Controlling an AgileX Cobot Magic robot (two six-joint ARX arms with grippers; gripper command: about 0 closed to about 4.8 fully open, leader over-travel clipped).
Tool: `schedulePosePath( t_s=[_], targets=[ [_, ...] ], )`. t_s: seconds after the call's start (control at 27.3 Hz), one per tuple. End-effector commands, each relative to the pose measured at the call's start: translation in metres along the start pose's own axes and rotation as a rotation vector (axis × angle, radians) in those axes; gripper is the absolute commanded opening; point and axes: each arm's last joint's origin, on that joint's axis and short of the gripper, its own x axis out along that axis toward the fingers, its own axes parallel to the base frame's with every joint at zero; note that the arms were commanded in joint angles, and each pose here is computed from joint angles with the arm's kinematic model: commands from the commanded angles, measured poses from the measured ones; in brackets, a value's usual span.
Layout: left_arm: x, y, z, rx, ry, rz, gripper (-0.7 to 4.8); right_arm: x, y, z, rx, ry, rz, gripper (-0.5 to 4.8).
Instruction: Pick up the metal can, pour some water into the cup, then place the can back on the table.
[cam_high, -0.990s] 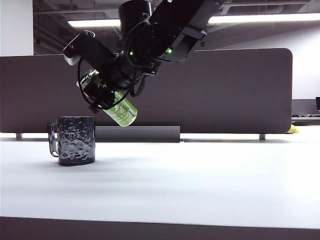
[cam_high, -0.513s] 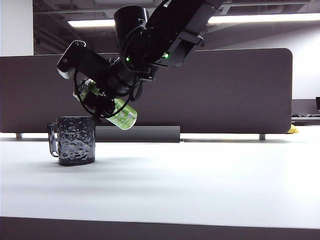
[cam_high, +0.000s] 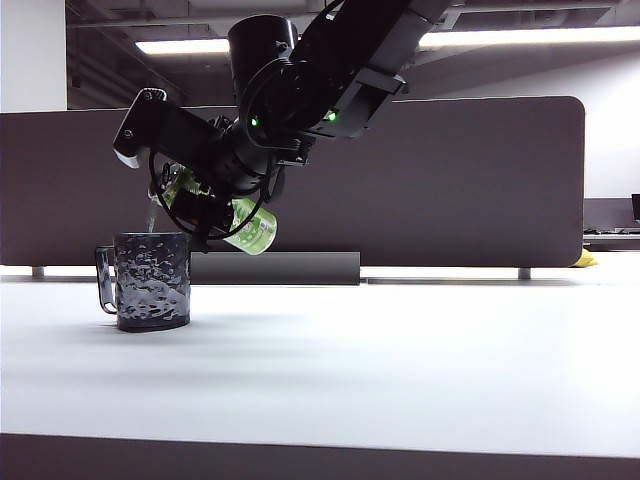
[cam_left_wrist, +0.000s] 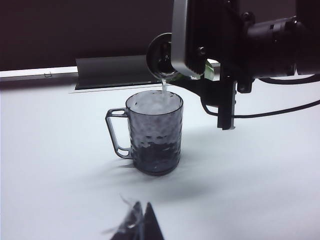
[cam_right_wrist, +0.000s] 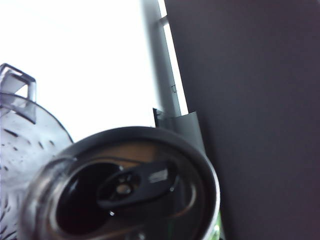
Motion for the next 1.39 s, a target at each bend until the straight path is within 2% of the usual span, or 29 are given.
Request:
schedulePosePath(
  t_s=[0.04,1.39],
  targets=[
    [0.0,-0.0001,0.0016,0.001,-0.014,-0.003,-0.05,-0.002,-0.012,0.0082,-0.046,-0.039,-0.074,2.61],
    [0.0,-0.0001,0.0016,0.001,-0.014,-0.003,-0.05,-0.002,-0.012,0.0082,-0.173,-0.034,-0.077,2.61]
  ],
)
